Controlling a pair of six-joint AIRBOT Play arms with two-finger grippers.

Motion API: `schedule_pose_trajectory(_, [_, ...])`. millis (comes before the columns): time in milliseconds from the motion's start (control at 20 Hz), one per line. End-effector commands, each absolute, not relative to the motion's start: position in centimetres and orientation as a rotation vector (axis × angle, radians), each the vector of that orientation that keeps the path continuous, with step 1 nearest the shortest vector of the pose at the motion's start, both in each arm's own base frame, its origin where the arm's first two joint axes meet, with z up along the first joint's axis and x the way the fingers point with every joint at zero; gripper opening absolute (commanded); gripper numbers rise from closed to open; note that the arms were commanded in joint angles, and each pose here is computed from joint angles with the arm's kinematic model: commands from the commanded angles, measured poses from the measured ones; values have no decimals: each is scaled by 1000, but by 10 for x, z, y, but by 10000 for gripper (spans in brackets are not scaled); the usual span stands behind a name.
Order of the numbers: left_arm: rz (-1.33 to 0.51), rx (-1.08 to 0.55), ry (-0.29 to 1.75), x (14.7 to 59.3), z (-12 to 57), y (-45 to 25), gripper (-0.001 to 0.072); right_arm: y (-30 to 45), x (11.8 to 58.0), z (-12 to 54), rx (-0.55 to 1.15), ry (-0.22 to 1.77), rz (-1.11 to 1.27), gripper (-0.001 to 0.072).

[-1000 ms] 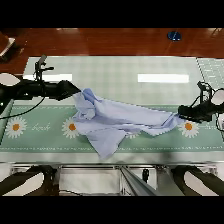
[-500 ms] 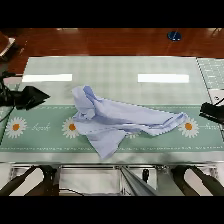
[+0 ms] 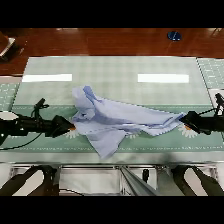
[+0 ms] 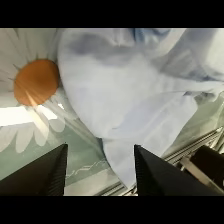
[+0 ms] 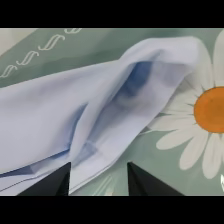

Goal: Fold the shirts.

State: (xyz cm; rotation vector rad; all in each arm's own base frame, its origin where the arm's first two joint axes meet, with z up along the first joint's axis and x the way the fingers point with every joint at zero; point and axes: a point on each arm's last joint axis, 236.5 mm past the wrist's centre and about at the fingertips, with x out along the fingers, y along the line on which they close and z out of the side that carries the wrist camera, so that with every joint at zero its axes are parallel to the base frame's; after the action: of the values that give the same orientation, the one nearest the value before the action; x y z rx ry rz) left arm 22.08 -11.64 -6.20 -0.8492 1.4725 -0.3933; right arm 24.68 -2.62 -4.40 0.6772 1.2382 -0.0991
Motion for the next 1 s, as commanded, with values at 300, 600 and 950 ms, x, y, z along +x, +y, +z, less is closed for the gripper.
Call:
schedule_pose_trajectory(300, [-391,-807,1518,225,-104,-177,507,-56,229,-63,693,1286,-228,412])
schedule_pose_trajectory(600, [-437,-790,1459,245,-96,-181,16,-63,218,-92,800,1383,-266,411])
schedule_pose_trajectory(950, [-476,-797,1418,261,-78,-186,16,-39,257,-108,993,1320,-140,411])
